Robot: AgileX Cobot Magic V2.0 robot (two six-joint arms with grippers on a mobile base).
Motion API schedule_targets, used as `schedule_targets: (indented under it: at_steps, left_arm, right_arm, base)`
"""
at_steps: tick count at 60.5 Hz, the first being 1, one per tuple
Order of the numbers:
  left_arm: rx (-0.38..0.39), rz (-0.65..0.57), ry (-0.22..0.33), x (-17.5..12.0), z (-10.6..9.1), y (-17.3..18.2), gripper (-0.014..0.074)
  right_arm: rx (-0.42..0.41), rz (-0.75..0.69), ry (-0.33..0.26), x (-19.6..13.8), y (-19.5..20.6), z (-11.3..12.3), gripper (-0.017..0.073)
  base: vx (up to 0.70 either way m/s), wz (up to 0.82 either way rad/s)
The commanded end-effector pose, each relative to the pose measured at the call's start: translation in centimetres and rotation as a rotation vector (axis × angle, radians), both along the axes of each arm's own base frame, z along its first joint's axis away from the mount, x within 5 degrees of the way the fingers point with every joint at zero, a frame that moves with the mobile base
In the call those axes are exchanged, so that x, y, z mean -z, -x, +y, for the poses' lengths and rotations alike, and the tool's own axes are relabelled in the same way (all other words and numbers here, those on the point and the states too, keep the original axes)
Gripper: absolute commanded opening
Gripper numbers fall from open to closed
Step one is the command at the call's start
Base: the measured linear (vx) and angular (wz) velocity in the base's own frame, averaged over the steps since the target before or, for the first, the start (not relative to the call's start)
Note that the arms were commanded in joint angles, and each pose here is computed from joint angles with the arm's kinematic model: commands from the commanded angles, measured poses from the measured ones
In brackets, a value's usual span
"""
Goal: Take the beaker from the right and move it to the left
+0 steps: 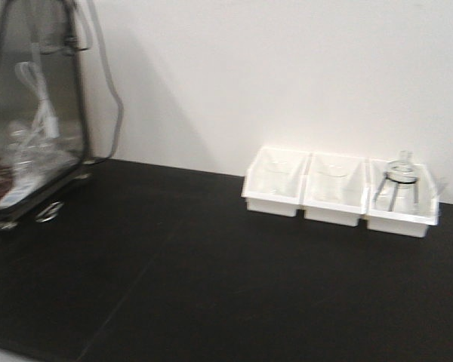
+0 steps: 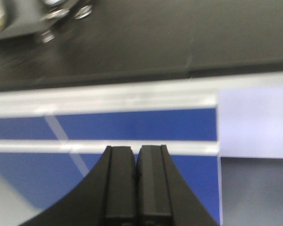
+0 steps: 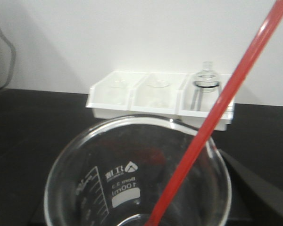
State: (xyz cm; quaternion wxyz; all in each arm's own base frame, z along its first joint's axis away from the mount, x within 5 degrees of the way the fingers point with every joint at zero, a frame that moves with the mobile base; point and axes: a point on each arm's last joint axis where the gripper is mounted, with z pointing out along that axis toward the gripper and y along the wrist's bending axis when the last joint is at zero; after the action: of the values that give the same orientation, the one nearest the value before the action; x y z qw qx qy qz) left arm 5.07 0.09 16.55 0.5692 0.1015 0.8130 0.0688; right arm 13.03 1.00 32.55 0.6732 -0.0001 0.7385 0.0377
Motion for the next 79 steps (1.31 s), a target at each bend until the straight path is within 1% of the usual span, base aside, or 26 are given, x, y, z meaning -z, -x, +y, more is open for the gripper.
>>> schedule_targets:
  at_steps: [1,36,51,79]
  left_arm:
    - [0.011,-0.063,0.003,-0.07,-0.09,-0.21,-0.0006]
    - [0.011,-0.063,0.003,-0.07,-0.09,-0.21,-0.0006]
    - [0.011,-0.063,0.003,-0.07,-0.09,-0.21,-0.0006]
    - [0.011,-0.063,0.003,-0.07,-0.09,-0.21,-0.0006]
  right_arm:
    - [-0.043,-0.084,0.011,-1.52,0.08,0.37,-0.0003]
    - [-0.043,-0.084,0.011,-1.52,0.08,0.37,-0.0003]
    - [-0.043,-0.084,0.011,-1.52,0.08,0.37,-0.0003]
    - [-0.043,-0.084,0.01,-1.52,0.08,0.37,-0.0003]
  base:
    - [0.34,-0.58]
    - [0.26,-0.55]
    - [0.09,-0.15]
    - [0.0,0.0]
